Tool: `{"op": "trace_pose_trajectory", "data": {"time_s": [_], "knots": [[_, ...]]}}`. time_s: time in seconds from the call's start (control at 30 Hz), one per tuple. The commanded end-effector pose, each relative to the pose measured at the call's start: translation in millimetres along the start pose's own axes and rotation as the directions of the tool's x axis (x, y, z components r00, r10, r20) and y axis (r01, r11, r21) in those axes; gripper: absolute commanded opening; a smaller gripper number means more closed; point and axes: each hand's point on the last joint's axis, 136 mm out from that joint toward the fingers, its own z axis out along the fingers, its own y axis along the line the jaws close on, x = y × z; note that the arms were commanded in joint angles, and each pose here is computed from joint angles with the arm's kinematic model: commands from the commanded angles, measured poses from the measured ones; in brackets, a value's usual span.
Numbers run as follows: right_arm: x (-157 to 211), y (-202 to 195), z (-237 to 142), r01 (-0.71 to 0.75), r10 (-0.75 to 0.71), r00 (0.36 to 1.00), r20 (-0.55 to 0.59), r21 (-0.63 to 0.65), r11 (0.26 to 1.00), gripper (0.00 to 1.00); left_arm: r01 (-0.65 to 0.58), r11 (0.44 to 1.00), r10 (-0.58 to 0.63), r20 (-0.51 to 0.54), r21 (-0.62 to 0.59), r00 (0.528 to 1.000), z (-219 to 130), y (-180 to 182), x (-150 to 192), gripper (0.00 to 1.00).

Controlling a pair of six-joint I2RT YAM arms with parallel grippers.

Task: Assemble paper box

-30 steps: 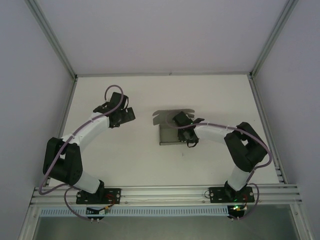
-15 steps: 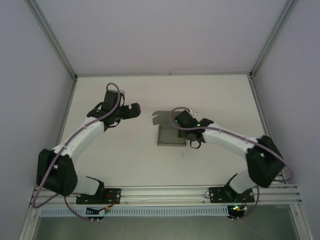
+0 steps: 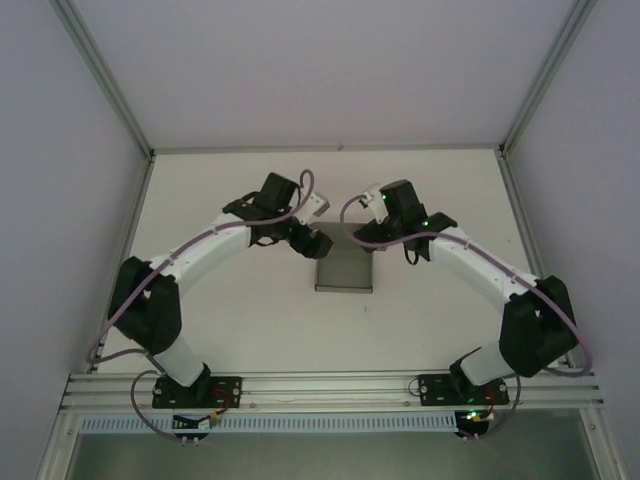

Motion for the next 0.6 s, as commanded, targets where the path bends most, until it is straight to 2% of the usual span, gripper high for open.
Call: {"op": "trace_pose_trajectory", "data": {"time_s": [0.0,0.07,0.17,0.33,0.37,0.47,0.57], "knots": [[-2.0,12.2,8.0,0.078,-0.08,0.997,-0.002,-0.162,0.984,0.86,-0.047,0.998,0.044,-0.077,-0.036,0.996,2.2,10.1,7.4,0.78],[6.0,7.0,12.0,0.042,-0.053,0.997,-0.064,-0.172,0.984,0.76,-0.062,0.997,0.056,-0.093,-0.055,0.994,6.1,12.0,9.2,0.74],[14.8,7.3,17.8,0.043,-0.062,0.993,-0.1,-0.176,0.983,0.61,-0.08,0.993,0.072,-0.101,-0.084,0.992,7.5,13.2,9.7,0.62],[26.2,11.3,22.8,0.017,-0.046,0.988,-0.147,-0.191,0.981,0.44,-0.082,0.987,0.067,-0.11,-0.136,0.992,9.8,17.2,9.0,0.33],[27.4,10.7,22.4,0.005,-0.035,0.987,-0.157,-0.188,0.982,0.41,-0.081,0.987,0.065,-0.111,-0.142,0.992,10.6,17.2,8.6,0.25],[32.0,7.2,22.6,-0.012,-0.019,0.983,-0.185,-0.164,0.986,0.37,-0.073,0.984,0.056,-0.107,-0.164,0.993,11.4,17.9,6.5,0.1],[37.9,0.0,22.0,-0.016,-0.009,0.978,-0.21,-0.118,0.993,0.38,-0.061,0.982,0.045,-0.096,-0.18,0.994,11.1,17.0,4.7,0.06]]}}
